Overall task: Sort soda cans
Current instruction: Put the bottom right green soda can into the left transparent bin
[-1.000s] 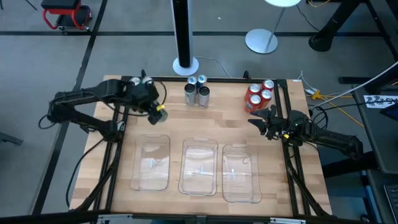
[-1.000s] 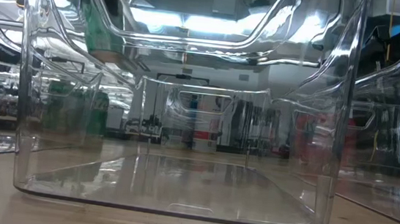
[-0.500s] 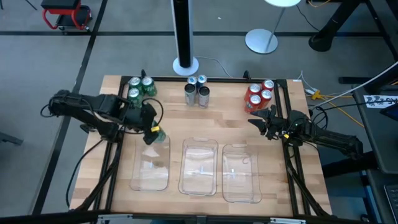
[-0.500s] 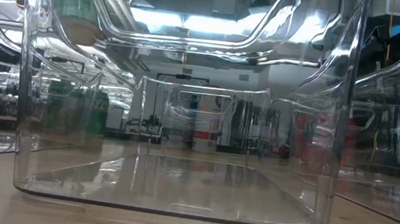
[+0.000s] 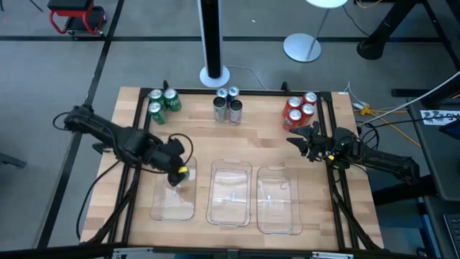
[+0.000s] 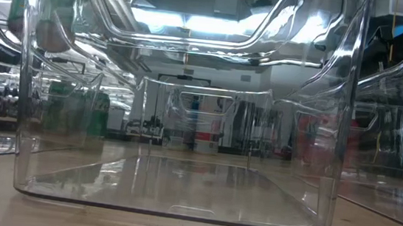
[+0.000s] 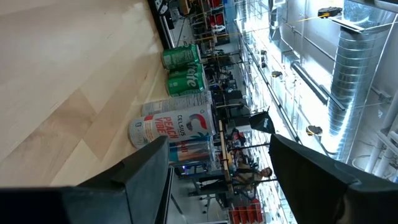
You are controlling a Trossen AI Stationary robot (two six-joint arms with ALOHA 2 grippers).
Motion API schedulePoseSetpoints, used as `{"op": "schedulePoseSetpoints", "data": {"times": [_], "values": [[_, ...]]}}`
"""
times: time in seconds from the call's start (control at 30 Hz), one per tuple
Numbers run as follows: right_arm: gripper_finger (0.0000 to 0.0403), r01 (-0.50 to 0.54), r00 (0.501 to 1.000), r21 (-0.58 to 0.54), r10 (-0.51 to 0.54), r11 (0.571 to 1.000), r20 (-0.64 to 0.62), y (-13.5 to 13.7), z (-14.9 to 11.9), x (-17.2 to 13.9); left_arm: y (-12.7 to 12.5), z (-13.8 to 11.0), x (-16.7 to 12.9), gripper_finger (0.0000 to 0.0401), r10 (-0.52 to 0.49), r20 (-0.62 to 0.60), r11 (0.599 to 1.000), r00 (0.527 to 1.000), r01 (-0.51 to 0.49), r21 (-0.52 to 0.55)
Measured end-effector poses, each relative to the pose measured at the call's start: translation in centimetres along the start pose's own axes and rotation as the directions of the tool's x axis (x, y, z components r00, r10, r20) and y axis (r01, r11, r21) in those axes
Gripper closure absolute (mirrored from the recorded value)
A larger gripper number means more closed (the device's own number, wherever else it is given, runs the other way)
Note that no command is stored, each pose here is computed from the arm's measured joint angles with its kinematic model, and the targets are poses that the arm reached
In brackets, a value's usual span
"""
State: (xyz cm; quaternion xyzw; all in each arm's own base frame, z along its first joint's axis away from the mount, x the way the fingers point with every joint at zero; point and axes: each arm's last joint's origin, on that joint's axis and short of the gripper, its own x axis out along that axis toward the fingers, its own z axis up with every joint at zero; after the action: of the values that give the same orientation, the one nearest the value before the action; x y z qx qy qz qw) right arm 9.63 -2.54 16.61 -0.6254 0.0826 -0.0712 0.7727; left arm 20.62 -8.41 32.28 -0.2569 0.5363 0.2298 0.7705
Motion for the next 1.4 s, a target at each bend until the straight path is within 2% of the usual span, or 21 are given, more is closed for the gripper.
{"op": "schedulePoseSetpoints", "data": {"times": [0.27,0.73,1.0,1.4], "values": [[0.0125,0.000,1.000,-0.001,0.000,1.000,0.000,0.0,0.0,0.0,-1.1,-0.9,3.9,0.0102,0.000,-0.061,1.000,0.998,0.000,-0.002],[0.0125,0.000,1.000,-0.002,0.000,1.000,0.000,0.0,0.0,0.0,0.5,-2.6,9.4,0.0101,0.031,-0.064,0.999,0.997,-0.030,0.020],[0.0125,0.000,1.000,-0.001,0.000,1.000,0.000,0.0,0.0,0.0,1.0,-3.1,10.5,0.0094,0.042,-0.064,0.998,0.997,-0.039,0.048],[0.0125,-0.002,1.000,-0.001,0.002,1.000,-0.001,0.0,0.0,0.0,1.2,-3.2,10.4,0.0068,0.048,-0.072,0.996,0.996,-0.043,0.080]]}}
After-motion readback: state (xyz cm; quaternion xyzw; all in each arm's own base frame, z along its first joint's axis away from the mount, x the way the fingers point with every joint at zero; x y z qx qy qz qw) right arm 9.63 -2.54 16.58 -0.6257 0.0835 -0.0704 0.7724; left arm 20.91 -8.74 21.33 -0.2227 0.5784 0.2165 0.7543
